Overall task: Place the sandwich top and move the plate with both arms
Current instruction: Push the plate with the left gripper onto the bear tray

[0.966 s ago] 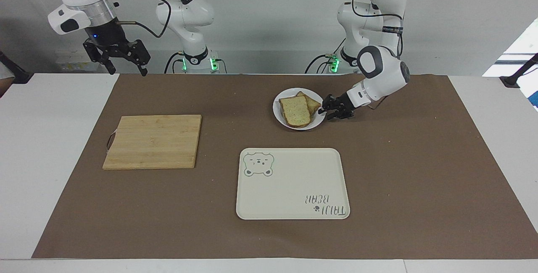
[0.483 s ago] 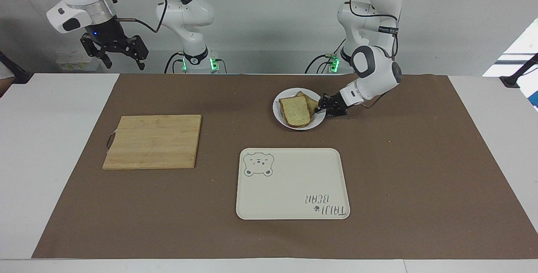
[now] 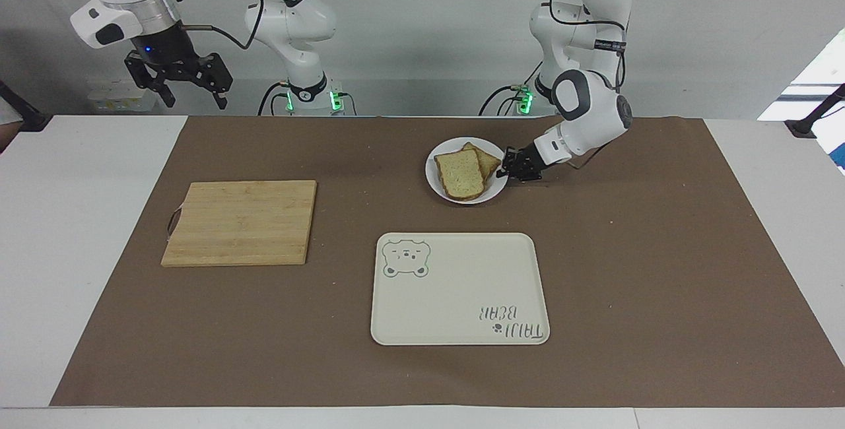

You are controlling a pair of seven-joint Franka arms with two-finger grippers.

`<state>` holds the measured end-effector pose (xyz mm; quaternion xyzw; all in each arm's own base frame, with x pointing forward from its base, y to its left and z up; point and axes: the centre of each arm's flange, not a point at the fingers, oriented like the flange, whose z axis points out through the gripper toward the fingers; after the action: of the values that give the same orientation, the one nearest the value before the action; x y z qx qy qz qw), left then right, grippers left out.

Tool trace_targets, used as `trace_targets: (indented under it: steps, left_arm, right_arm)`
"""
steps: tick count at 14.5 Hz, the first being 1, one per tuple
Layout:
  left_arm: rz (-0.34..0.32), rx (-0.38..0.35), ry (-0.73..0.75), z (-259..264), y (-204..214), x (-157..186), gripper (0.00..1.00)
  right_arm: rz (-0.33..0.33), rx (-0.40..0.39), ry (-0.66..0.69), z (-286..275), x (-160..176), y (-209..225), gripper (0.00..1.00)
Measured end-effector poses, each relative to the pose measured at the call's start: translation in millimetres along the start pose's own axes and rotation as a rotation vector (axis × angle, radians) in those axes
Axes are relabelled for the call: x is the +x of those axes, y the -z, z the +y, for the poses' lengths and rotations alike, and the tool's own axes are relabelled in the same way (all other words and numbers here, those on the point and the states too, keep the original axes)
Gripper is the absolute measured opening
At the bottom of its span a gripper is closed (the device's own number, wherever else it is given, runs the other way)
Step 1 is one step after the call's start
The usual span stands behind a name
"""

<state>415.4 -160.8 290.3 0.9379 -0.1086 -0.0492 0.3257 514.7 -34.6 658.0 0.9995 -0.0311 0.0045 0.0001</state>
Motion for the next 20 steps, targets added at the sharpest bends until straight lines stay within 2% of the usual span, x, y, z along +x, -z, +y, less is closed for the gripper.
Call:
trace_targets:
  steps: [2,5,8,10,14,20]
  left_arm:
    - [0.006,-0.047,0.032,-6,21,9,0.09]
    - [0.066,-0.115,0.113,-34,79,35,0.05]
    - [0.117,-0.122,0.197,-39,107,74,0.05]
    - [0.145,-0.136,0.236,-35,113,100,0.05]
    - [0.295,-0.128,0.313,-30,113,139,0.05]
    - [0.349,-0.102,0.375,4,80,190,0.05]
  right_arm:
    - [0.000,0.001,-0.008,0,0,0,1.00]
    - [0.002,0.001,-0.009,1,0,0,1.00]
    - [0.002,0.001,-0.009,1,0,0,1.00]
    - [0.002,0.001,-0.009,1,0,0,1.00]
    - [0.002,0.001,-0.007,-1,0,0,1.00]
    - [0.002,0.001,-0.007,-1,0,0,1.00]
